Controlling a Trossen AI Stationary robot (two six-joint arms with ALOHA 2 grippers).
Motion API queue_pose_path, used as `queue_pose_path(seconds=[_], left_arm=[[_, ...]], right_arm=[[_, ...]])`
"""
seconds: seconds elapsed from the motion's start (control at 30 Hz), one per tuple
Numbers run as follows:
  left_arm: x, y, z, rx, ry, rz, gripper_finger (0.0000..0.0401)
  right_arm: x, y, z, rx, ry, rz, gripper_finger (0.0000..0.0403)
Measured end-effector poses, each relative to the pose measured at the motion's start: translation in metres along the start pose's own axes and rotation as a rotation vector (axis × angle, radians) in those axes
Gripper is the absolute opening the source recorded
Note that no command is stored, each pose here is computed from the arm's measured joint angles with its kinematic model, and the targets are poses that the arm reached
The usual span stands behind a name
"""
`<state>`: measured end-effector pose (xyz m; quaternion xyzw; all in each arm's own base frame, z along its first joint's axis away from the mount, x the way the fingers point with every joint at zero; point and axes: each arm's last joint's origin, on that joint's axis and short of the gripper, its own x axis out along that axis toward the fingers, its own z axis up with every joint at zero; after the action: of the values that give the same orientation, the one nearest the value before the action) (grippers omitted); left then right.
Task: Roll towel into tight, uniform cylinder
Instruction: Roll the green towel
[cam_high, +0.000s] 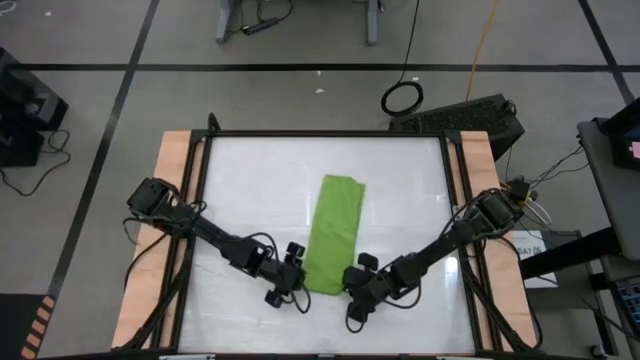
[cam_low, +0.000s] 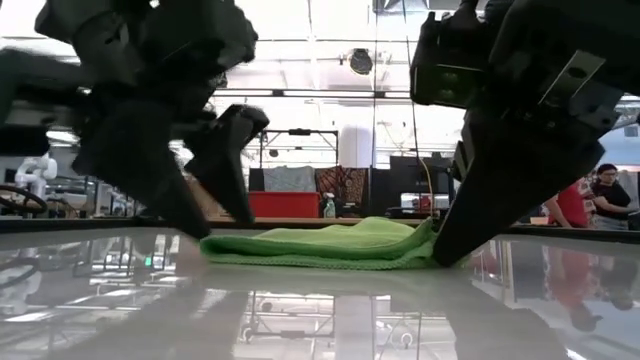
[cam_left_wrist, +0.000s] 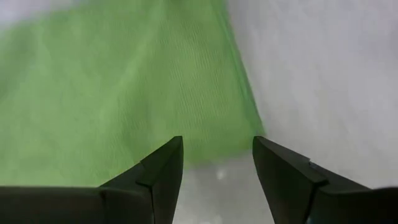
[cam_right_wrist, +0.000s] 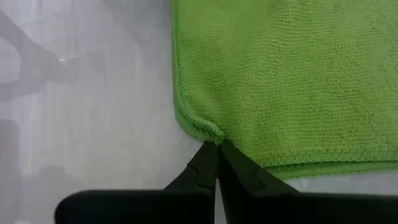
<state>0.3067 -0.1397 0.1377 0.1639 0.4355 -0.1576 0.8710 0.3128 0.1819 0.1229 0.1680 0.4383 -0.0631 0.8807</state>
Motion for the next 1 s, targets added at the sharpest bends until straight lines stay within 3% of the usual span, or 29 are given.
queue_pose_path(seconds=[0.23, 0.4, 0.63, 0.83, 1.0], left_arm=[[0.000, -0.002, 0.001, -0.003, -0.013, -0.089, 0.0201], [0.000, -0.004, 0.002, 0.014, -0.026, -0.065, 0.0184], [0.011, -0.009, -0.002, 0.108, -0.013, -0.065, 0.0132], [0.014, -0.013, 0.000, 0.136, -0.038, -0.051, 0.0122], [0.015, -0.009, 0.001, 0.123, -0.051, -0.067, 0.0053]], right_arm=[[-0.002, 0.001, -0.002, 0.076, -0.005, -0.016, 0.0000], [-0.002, 0.001, -0.001, 0.149, -0.017, -0.014, 0.0000], [-0.002, 0.002, 0.000, 0.159, -0.024, -0.003, 0.0000], [-0.002, 0.002, 0.000, 0.193, -0.018, 0.001, 0.0000], [-0.002, 0.003, -0.001, 0.200, 0.000, 0.016, 0.0000]])
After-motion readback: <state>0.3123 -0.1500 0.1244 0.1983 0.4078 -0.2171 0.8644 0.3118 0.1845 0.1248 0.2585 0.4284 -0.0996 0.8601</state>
